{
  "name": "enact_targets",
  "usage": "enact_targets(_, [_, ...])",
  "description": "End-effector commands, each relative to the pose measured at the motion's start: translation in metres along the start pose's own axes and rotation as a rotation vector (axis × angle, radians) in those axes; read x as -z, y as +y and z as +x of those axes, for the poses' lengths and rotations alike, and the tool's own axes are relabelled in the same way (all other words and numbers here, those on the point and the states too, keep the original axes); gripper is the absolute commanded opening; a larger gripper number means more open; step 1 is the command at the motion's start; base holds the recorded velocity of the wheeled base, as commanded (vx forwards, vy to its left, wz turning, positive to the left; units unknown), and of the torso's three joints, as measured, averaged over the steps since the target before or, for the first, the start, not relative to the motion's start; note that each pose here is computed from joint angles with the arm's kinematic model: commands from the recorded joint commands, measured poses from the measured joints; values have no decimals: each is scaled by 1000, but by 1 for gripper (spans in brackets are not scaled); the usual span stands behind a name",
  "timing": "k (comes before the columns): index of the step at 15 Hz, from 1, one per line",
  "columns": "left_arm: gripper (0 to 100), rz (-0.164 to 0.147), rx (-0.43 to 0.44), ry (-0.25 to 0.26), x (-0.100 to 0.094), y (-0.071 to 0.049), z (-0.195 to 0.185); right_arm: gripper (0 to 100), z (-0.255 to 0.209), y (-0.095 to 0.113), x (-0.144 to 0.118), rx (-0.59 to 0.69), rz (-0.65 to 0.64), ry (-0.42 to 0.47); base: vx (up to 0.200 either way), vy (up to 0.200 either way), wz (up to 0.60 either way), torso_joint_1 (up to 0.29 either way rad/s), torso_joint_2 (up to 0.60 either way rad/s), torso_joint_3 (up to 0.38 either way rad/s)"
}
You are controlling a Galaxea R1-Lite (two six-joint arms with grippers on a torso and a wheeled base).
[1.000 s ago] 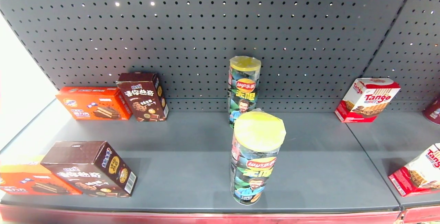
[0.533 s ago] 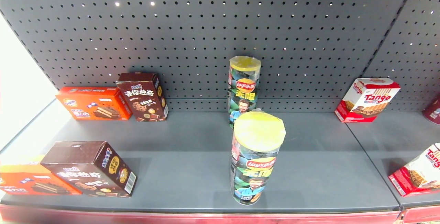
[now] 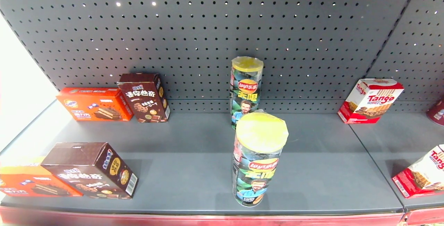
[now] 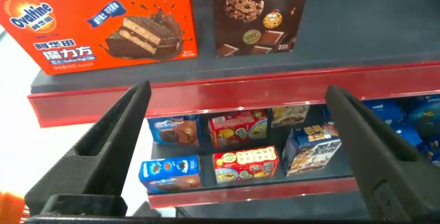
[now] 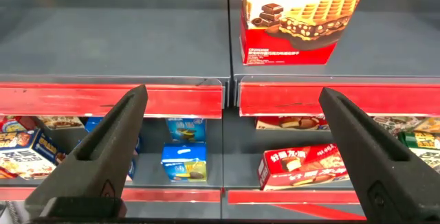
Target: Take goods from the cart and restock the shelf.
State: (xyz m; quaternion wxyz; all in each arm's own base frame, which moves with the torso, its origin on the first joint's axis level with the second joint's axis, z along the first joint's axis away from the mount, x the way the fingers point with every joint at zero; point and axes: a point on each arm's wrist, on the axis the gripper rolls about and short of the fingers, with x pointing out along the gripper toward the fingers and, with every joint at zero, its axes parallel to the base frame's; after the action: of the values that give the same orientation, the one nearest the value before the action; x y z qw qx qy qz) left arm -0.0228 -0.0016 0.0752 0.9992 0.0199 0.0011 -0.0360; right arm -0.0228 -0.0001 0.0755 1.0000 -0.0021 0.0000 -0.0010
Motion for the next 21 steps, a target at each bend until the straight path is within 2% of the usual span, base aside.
enact_targets(1, [100,0,0,-1,0,0,0,100,0,0,0,0,0,2,0,0,0,0,0,0])
enact_targets(21, [100,0,2,-1,0,0,0,100,0,0,0,0,0,0,0,0,0,0,0,0])
